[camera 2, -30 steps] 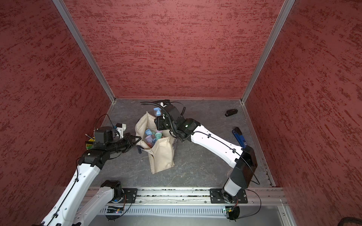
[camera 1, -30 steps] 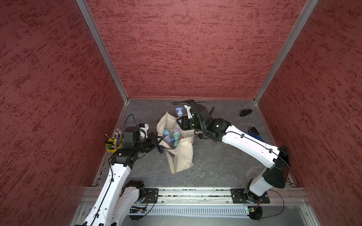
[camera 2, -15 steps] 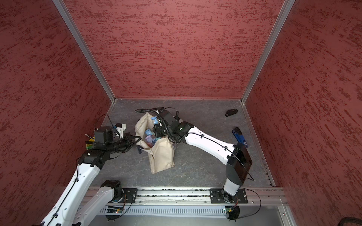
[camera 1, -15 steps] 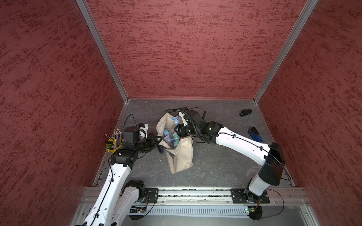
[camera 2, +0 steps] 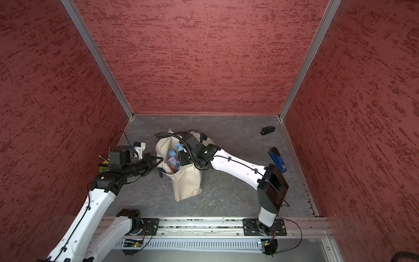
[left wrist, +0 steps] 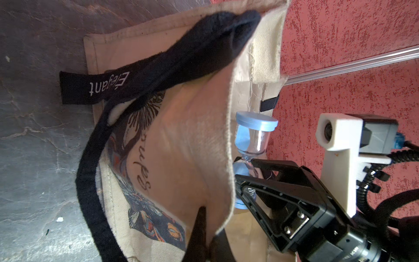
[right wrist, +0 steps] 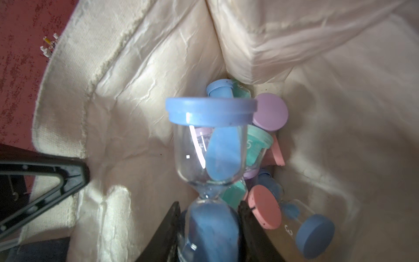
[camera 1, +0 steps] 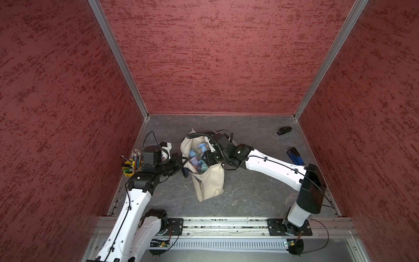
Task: Put the hourglass into the canvas bag
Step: Place the hourglass in the canvas bag, then reset both arms
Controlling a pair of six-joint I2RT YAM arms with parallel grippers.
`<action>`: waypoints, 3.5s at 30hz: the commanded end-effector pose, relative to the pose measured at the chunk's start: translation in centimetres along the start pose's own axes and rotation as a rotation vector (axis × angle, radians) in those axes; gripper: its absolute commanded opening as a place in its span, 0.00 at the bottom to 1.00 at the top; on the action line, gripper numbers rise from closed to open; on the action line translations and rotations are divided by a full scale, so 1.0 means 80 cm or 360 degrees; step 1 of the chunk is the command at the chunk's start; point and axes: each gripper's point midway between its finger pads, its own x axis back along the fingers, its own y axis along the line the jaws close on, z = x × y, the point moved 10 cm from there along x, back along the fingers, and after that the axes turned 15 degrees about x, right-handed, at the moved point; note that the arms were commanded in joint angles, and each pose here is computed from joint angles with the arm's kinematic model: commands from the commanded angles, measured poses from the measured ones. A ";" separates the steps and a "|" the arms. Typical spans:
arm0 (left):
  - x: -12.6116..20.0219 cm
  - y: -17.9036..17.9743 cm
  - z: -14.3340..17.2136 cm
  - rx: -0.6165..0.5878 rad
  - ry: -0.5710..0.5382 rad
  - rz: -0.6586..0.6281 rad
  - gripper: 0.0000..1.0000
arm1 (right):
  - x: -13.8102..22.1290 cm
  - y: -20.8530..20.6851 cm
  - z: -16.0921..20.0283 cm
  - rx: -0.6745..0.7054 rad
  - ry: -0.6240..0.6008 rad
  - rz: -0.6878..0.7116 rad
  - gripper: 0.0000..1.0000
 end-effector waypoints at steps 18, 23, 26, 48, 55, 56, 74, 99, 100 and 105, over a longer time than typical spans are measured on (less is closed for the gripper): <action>0.017 -0.014 -0.008 -0.0088 -0.0040 0.0047 0.00 | -0.021 0.025 0.024 -0.0015 0.0105 -0.0074 0.00; 0.017 -0.012 -0.007 -0.0081 -0.0035 0.0055 0.00 | -0.020 0.022 0.025 -0.0041 0.0089 -0.0052 0.06; 0.015 -0.010 -0.007 -0.0070 -0.0019 0.0061 0.00 | -0.017 0.023 0.021 -0.0043 0.0066 -0.0040 0.17; 0.014 -0.004 -0.005 -0.0065 -0.0018 0.0047 0.00 | 0.018 0.026 -0.014 -0.0055 -0.0110 0.0082 0.58; 0.013 -0.004 -0.005 -0.0067 -0.0018 0.0042 0.00 | 0.087 0.023 -0.039 -0.0094 -0.0377 0.0229 0.61; 0.014 -0.005 -0.006 -0.0069 -0.0020 0.0046 0.02 | 0.100 0.020 -0.041 -0.0115 -0.0434 0.0271 0.63; 0.056 -0.035 -0.020 -0.0345 -0.0379 -0.0142 1.00 | 0.263 -0.115 0.070 -0.0679 -0.1200 0.0974 0.98; -0.026 0.129 -0.162 -0.0559 -0.1613 -0.0847 1.00 | 0.201 -0.372 0.239 -0.0802 -0.1136 0.2429 0.99; -0.030 0.134 -0.164 -0.0563 -0.1625 -0.0824 1.00 | 0.196 -0.372 0.246 -0.0756 -0.1164 0.2407 0.99; -0.055 0.137 -0.176 -0.0692 -0.1451 -0.0658 1.00 | 0.184 -0.377 0.229 -0.0407 -0.1223 0.2200 0.99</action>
